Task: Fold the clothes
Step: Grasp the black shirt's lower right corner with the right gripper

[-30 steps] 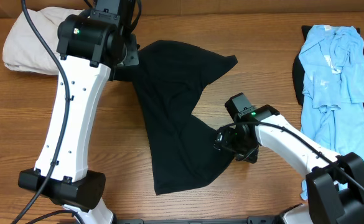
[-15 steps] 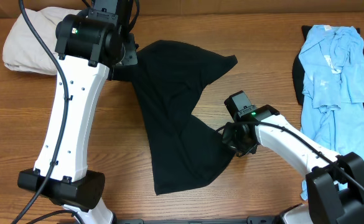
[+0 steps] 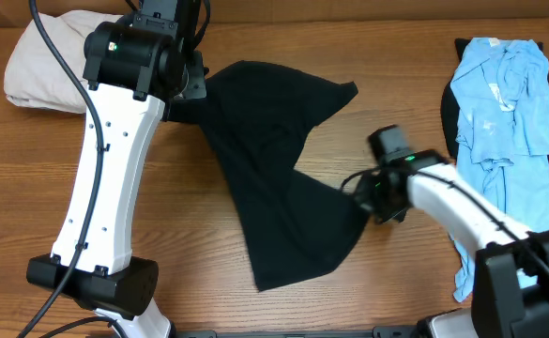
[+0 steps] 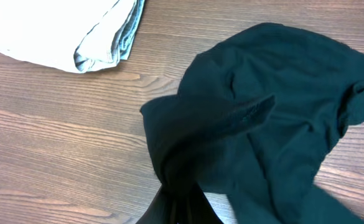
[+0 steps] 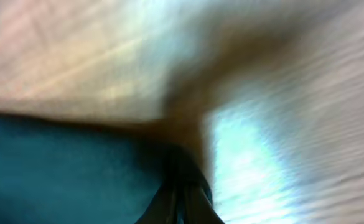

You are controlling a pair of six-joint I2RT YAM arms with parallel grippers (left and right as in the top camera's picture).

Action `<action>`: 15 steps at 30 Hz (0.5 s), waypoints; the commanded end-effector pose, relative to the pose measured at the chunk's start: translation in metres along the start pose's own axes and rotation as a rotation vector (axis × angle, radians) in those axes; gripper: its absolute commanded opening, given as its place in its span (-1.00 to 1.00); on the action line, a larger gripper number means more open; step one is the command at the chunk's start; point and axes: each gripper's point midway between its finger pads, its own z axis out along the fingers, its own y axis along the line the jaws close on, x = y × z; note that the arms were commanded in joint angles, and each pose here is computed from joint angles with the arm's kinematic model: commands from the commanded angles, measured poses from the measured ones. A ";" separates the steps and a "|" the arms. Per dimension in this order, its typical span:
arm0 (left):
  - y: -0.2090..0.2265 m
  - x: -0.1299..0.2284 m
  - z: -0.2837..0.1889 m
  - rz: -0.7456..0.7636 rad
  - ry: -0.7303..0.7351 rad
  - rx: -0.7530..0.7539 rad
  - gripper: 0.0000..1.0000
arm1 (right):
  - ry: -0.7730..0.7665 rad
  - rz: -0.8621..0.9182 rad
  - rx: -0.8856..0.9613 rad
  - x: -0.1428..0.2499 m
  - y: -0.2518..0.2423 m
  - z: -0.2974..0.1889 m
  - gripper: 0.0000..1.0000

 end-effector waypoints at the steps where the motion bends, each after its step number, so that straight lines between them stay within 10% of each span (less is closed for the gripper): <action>1: 0.001 0.006 0.014 0.025 0.030 -0.024 -0.92 | -0.087 -0.014 -0.083 -0.054 -0.006 -0.031 -0.92; 8: -0.020 0.029 0.058 0.027 0.117 0.039 -0.92 | -0.195 0.060 -0.151 -0.116 -0.038 -0.093 -0.92; 11: -0.027 0.035 0.073 0.023 0.129 0.059 -0.91 | -0.200 0.038 -0.149 -0.120 -0.042 -0.118 -0.10; 15: -0.035 0.040 0.087 0.014 0.134 0.084 -0.92 | -0.154 0.008 -0.161 -0.105 -0.030 -0.139 0.23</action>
